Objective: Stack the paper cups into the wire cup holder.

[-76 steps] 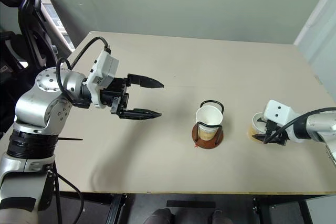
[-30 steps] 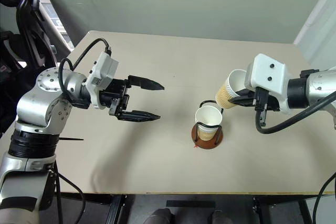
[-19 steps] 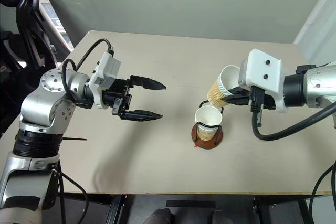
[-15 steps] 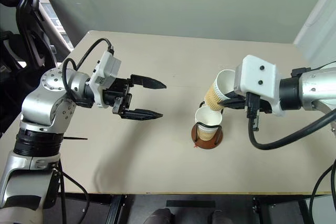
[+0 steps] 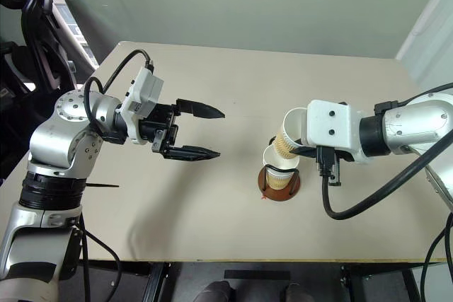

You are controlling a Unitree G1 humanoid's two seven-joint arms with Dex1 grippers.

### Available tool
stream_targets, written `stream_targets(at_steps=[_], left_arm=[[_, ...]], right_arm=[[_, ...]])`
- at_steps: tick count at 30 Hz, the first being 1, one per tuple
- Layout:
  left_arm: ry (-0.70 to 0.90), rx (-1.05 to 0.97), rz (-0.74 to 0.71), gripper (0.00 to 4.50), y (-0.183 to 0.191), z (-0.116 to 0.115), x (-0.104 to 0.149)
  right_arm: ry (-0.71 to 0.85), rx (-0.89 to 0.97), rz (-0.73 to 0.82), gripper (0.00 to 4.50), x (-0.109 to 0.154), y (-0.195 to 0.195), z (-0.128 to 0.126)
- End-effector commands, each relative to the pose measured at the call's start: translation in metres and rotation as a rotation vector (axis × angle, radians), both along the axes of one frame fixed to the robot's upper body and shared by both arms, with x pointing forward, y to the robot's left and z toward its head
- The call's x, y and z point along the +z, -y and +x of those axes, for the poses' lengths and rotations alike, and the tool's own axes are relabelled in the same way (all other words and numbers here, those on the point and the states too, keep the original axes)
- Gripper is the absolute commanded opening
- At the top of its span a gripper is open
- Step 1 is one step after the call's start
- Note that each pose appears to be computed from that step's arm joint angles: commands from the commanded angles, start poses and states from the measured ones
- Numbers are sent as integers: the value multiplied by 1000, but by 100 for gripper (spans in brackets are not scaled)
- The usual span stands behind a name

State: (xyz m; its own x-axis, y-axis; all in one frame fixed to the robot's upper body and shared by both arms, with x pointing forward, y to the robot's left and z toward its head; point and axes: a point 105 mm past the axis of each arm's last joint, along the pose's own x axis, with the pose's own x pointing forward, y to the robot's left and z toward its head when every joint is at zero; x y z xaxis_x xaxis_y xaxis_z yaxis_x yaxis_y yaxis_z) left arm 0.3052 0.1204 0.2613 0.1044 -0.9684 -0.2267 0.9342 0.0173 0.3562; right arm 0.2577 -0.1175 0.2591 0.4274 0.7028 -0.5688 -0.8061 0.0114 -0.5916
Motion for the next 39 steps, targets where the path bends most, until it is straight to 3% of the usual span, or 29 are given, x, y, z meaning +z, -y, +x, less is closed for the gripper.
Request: stream_targets(at_steps=[1,10,22,25,29,39], left_arm=[[58,-4,-2,450,0,-2,12],[58,-6,0,450,1,-2,12],[60,0,5,450,0,-2,12],[61,4,6,450,0,-3,11],[62,8,6,450,-1,-3,11],[65,42,-8,450,-1,3,11]], right_arm=[[33,11,-14,3,5,1,-2],[-6,40,-22,3,-7,-2,-8],[22,61,-56,3,-17,-10,3],[31,69,-33,66,-14,-14,5],[41,69,46,200,-5,-20,8],[-143,-81,500,200,24,-19,22]])
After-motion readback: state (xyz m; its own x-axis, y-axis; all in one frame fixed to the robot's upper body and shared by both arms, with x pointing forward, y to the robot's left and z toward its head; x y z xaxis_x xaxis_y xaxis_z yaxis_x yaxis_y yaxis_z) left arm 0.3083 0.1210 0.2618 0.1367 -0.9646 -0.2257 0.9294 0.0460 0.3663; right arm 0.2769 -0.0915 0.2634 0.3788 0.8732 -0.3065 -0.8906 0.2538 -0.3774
